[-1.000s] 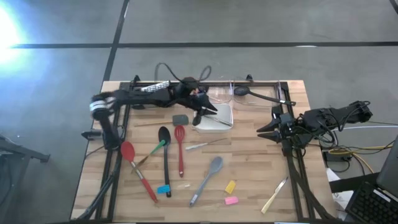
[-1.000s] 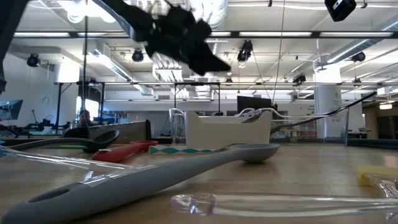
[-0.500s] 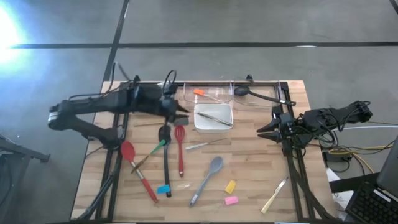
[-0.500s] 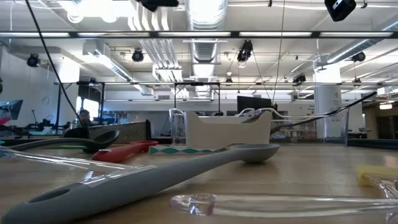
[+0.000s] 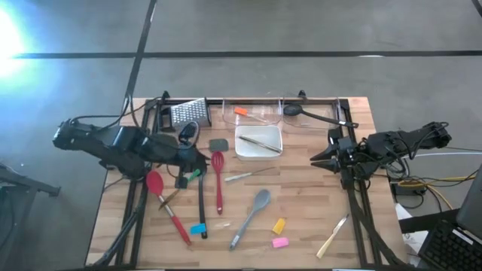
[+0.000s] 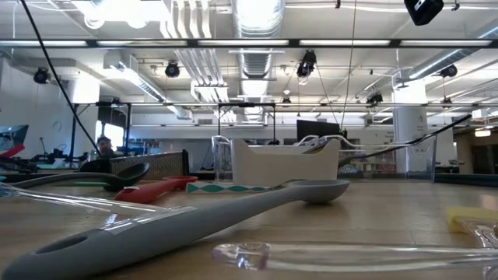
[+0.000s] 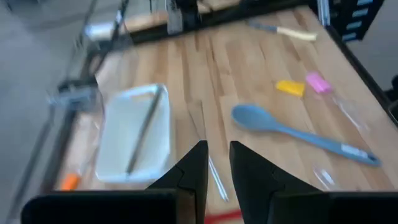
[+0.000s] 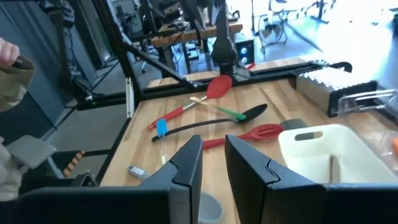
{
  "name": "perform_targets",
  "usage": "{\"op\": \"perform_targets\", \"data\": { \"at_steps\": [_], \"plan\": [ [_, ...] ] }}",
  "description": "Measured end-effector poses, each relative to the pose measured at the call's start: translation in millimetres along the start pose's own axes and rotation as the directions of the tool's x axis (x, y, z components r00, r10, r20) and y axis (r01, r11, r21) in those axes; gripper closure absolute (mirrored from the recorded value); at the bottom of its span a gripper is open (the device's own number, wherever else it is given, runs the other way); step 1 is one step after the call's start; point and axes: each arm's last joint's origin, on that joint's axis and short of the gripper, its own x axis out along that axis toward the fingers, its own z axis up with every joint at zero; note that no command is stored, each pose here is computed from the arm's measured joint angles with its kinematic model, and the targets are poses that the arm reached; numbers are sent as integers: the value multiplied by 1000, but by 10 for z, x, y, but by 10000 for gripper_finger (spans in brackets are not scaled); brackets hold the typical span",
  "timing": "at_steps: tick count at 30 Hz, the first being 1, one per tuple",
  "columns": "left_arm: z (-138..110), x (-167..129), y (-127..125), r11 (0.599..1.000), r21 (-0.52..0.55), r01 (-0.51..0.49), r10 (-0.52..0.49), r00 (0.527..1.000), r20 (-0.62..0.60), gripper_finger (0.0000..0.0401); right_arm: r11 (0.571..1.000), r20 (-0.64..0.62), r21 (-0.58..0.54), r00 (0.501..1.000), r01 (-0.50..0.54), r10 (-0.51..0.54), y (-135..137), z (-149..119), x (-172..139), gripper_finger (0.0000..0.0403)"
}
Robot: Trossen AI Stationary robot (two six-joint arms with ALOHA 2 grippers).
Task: Pick & Place Kitchen Items
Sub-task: Put the gray serving spoon into the right transparent bin
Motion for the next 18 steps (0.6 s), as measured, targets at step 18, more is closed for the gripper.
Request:
{"op": "perform_targets", "data": {
  "at_steps": [18],
  "plan": [
    [-120, 31, 3, 994, -70, -80, 72, 991, -116, 333, 982, -146, -178, 988, -66, 40, 193, -206, 946, 339]
  ]
}}
